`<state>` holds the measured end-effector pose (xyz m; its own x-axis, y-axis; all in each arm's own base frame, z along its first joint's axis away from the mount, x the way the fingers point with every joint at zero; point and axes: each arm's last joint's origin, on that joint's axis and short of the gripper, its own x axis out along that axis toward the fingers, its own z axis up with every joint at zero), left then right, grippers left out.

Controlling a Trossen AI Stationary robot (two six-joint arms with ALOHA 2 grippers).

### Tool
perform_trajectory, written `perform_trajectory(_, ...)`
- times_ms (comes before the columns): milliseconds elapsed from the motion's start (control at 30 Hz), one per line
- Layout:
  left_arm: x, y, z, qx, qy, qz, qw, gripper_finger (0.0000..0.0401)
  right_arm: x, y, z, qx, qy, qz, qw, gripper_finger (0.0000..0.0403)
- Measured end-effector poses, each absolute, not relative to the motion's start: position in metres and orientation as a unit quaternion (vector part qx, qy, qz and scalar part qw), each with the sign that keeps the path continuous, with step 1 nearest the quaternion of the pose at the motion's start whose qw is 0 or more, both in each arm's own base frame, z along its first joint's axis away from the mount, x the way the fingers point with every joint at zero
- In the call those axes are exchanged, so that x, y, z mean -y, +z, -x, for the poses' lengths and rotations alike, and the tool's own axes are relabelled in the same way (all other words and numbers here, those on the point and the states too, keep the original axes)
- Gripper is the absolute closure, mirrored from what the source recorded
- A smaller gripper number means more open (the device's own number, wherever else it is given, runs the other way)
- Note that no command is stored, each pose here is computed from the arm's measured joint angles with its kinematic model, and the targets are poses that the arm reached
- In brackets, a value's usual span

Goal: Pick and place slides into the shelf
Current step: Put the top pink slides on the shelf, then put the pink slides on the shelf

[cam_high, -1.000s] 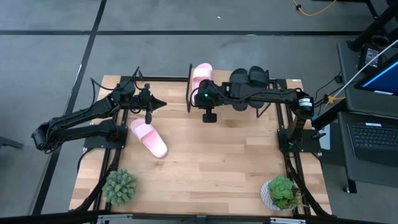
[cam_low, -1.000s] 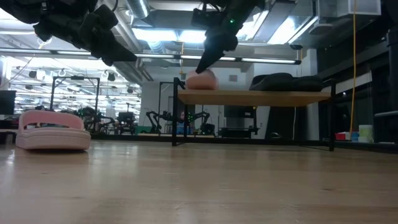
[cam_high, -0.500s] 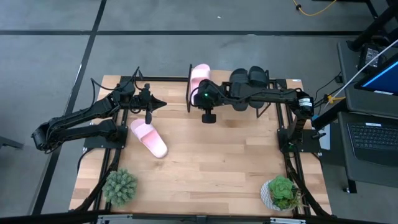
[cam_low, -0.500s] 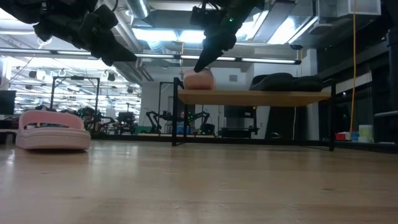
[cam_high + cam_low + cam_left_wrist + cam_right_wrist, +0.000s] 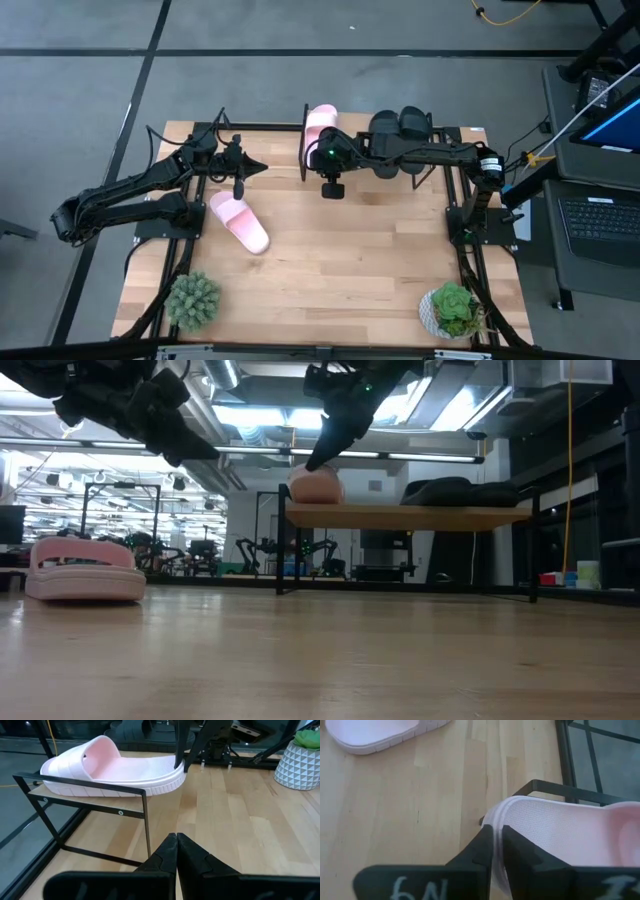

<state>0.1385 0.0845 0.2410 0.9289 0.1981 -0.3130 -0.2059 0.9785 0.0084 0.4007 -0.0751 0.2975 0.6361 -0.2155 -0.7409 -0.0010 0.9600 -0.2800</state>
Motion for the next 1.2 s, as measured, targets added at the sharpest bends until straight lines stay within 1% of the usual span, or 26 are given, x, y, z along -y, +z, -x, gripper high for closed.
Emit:
perform_trajectory(100,-0.084,0.24,-0.138,-0.161,0.103,0.014,0.981,0.0401,0.075,0.298,-0.401,-0.422,-0.061,0.127,0.896,0.0356)
perform_trajectory(333,-0.084,0.24,-0.138,-0.162,0.103,0.014,0.981,0.0401,0.076,0.296,-0.405,-0.412,-0.064,0.128,0.9,0.0311)
perform_trajectory(433,-0.084,0.24,-0.138,-0.161,0.103,0.017,0.981,0.0401,0.077,0.293,-0.41,-0.403,-0.066,0.13,0.904,0.0298)
perform_trajectory(667,-0.084,0.24,-0.138,-0.164,0.102,0.02,0.981,0.0401,0.076,0.297,-0.407,-0.403,-0.065,0.134,0.903,0.0293)
perform_trajectory(833,-0.084,0.24,-0.138,-0.164,0.102,0.02,0.981,0.0401,0.076,0.32,-0.404,-0.385,-0.068,0.14,0.91,0.0293)
perform_trajectory(933,-0.084,0.24,-0.138,-0.163,0.102,0.019,0.981,0.0401,0.074,0.334,-0.401,-0.393,-0.064,0.14,0.907,0.0293)
perform_trajectory(1033,-0.084,0.24,-0.138,-0.163,0.102,0.019,0.981,0.0401,0.07,0.342,-0.399,-0.401,-0.061,0.135,0.904,0.0313)
perform_trajectory(1167,-0.084,0.24,-0.138,-0.163,0.103,0.021,0.981,0.0401,0.065,0.349,-0.395,-0.401,-0.057,0.136,0.904,0.0384)
perform_trajectory(1200,-0.084,0.24,-0.138,-0.162,0.104,0.031,0.981,0.0401,0.064,0.35,-0.394,-0.401,-0.056,0.136,0.904,0.0392)
